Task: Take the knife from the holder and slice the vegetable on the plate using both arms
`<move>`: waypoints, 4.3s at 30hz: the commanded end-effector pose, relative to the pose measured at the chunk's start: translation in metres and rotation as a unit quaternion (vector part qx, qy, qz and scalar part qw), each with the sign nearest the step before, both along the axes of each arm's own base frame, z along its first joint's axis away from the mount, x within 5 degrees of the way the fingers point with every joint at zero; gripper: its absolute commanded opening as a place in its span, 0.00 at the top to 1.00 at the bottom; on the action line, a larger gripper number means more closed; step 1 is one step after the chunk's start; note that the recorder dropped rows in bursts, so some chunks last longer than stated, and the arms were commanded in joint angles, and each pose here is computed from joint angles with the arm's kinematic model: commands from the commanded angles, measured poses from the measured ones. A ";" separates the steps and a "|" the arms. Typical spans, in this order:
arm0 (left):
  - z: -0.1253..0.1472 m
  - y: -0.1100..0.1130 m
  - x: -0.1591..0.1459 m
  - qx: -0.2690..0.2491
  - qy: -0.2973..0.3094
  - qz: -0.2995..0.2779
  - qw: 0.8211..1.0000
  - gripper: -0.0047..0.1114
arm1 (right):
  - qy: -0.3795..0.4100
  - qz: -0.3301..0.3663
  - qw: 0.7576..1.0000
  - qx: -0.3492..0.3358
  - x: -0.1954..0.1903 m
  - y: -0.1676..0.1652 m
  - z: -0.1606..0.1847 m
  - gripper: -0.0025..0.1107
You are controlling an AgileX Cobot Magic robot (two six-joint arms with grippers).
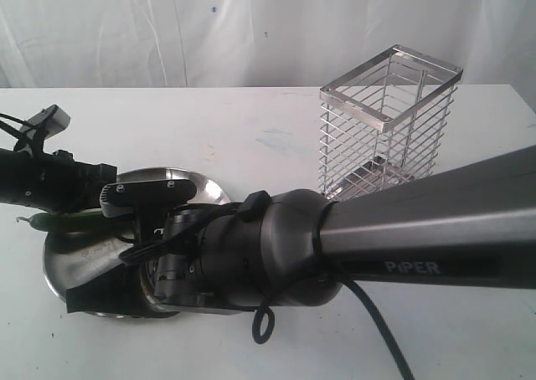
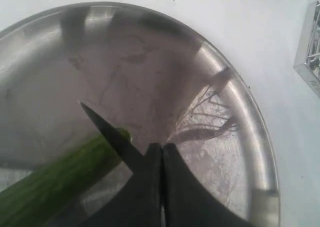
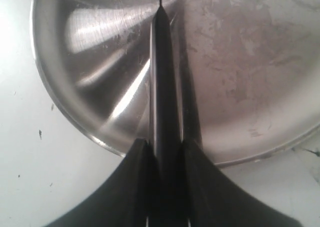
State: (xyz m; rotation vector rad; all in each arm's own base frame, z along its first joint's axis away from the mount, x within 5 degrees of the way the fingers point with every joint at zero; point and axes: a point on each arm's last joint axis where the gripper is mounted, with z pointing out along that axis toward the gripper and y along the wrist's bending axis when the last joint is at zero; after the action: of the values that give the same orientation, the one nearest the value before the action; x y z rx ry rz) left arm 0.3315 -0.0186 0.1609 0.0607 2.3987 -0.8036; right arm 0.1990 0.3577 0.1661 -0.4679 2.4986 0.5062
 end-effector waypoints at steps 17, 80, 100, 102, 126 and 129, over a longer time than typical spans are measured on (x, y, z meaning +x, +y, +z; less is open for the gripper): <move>0.003 -0.002 0.000 -0.013 -0.002 -0.005 1.000 0.96 | -0.033 -0.005 0.999 -0.001 0.004 -0.004 0.015 0.98; -0.006 -0.016 0.018 0.035 -0.008 0.027 0.999 0.94 | 0.007 0.008 1.000 -0.012 -0.002 0.001 -0.010 0.98; 0.016 -0.015 0.023 0.050 -0.045 0.018 0.998 0.94 | 0.007 0.008 1.000 -0.012 -0.002 0.001 -0.010 0.98; 0.023 -0.014 0.025 0.052 -0.057 0.021 0.997 0.94 | 0.007 0.008 1.000 -0.012 -0.002 0.001 -0.010 0.98; -0.034 -0.011 0.016 0.084 0.026 0.005 0.996 0.94 | 0.006 0.008 1.000 -0.010 -0.002 0.002 -0.009 0.98; -0.011 -0.014 0.021 0.063 -0.004 0.004 0.998 0.94 | 0.006 0.008 1.000 -0.010 -0.002 0.002 -0.009 0.98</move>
State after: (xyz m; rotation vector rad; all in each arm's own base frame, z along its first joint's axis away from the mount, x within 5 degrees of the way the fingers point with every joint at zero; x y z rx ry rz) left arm 0.3530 -0.0268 0.1407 0.0522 2.4554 -0.6056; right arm 0.1978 0.3596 0.1551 -0.4741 2.5281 0.4978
